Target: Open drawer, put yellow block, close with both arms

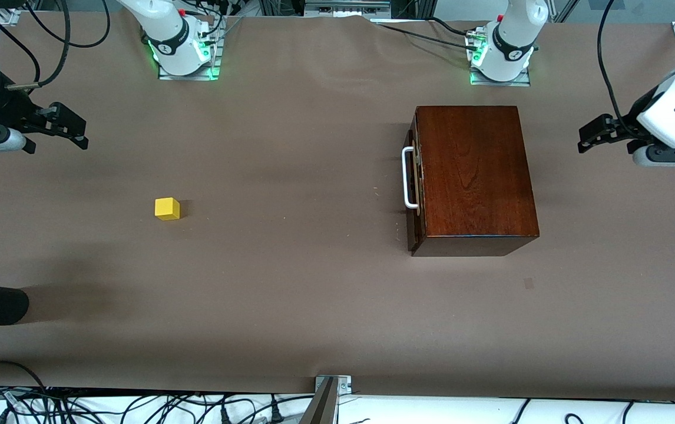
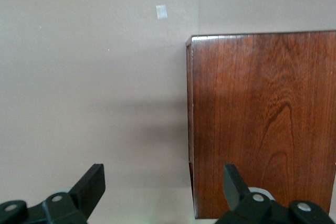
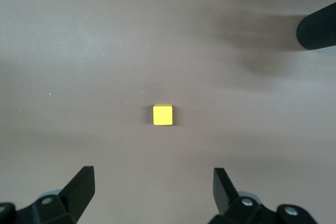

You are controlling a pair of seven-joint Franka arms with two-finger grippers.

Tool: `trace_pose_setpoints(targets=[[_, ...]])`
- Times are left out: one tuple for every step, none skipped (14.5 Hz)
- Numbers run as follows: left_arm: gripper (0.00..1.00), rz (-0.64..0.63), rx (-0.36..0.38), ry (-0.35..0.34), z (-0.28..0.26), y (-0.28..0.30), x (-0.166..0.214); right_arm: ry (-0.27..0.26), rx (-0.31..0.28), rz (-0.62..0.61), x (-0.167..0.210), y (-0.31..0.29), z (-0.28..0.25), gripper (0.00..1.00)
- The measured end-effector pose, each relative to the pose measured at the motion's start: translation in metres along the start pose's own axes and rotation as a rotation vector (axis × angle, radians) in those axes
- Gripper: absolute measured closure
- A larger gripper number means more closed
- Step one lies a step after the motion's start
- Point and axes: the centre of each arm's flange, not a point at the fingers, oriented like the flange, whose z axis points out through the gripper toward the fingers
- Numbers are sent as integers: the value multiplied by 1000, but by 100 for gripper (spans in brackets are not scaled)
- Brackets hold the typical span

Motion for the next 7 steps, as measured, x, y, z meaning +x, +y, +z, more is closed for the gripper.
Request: trace_pose_setpoints(targets=[[0,11,3,-34,6,6,0,0,0,0,0,0,0,0],[0,25,6,-60,13,14,1,0,0,0,0,0,0,0],[0,48,10,-75,18,26,2,0,0,0,0,0,0,0],[0,85,14,-86,23,46,3,0,0,0,0,0,0,0],[0,136,20,-95,28,74,2,0,0,1,0,1,0,0],[0,195,28,-101,32,108,-2,0,0,2,0,1,0,0],[0,249,35,-103,35,143,-6,-1,0,3,0,1,0,0]])
